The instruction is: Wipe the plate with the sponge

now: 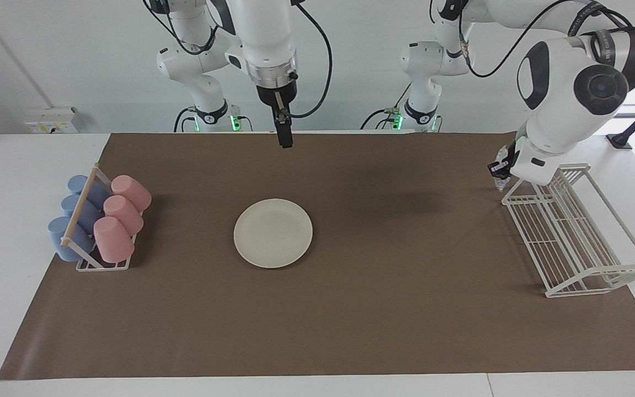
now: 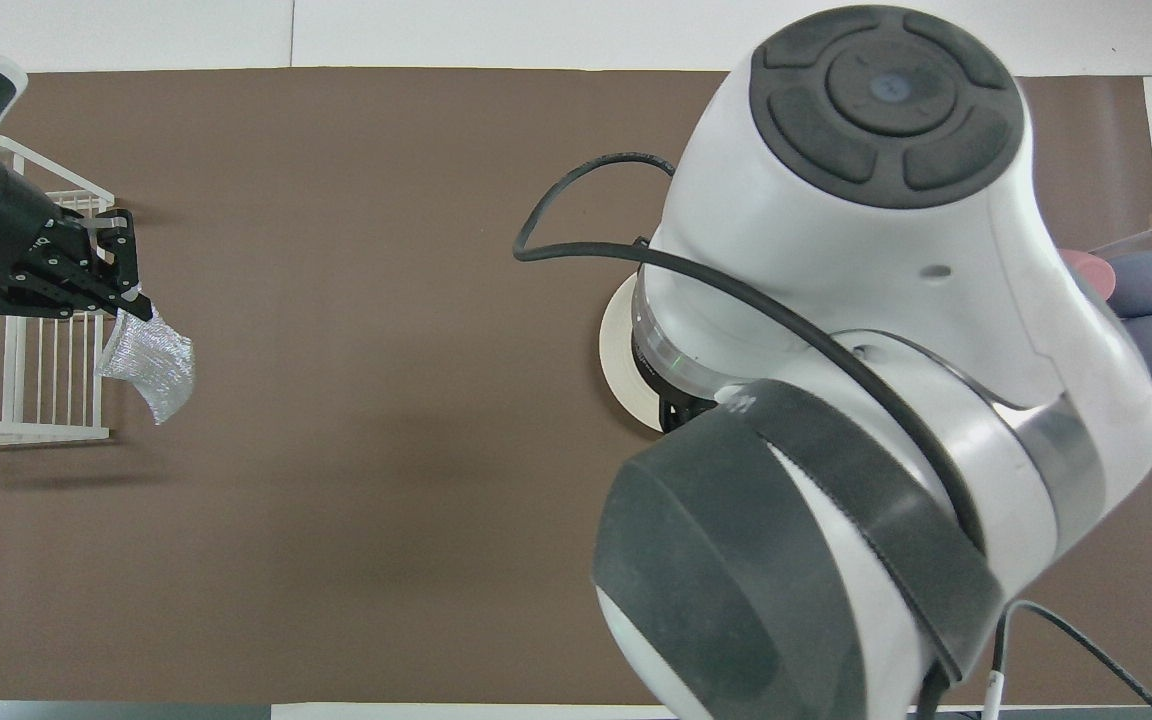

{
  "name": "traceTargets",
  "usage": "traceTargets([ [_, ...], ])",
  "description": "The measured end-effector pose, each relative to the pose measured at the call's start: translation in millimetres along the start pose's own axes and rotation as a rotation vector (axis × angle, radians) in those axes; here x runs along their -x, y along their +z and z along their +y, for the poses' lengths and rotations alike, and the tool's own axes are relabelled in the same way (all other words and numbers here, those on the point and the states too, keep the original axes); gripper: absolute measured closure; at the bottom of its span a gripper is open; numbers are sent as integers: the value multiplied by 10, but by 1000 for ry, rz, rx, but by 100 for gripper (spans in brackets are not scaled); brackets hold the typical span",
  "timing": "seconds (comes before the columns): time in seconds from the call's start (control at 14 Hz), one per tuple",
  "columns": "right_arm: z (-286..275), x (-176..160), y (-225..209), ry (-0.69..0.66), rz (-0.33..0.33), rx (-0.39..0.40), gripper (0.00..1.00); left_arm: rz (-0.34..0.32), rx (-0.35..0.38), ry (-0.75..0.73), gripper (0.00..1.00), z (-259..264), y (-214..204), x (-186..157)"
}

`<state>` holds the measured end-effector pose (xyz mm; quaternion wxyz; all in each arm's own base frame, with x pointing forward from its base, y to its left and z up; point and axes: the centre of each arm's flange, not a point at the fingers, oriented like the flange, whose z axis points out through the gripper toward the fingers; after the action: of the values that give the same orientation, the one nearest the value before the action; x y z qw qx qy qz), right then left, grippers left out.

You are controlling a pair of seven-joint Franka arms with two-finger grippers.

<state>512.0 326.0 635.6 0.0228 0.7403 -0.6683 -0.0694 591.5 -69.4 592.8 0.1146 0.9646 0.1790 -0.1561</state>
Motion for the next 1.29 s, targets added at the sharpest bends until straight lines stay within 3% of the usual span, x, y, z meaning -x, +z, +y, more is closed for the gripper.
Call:
traceTargets([
  [0.14, 11, 11, 6, -2, 0, 0, 0, -75, 226, -31, 95, -114, -21, -31],
  [0.29, 47, 121, 45, -20, -2, -7, 0, -133, 411, -60, 95, -194, 219, -27],
  [0.57, 150, 239, 157, -41, -25, -57, 0, -231, 691, -57, 95, -306, 830, 329],
  [0.93, 260, 233, 655, -40, -71, -157, 0, -324, 935, 10, 95, -249, 1409, 554],
  [1.15, 337, 258, 719, -41, -75, -158, 0, -340, 1022, 88, 95, -96, 1808, 683],
  [1.29, 398, 345, 689, 3, -123, -146, 0, -346, 1062, 139, 95, -11, 1988, 773],
])
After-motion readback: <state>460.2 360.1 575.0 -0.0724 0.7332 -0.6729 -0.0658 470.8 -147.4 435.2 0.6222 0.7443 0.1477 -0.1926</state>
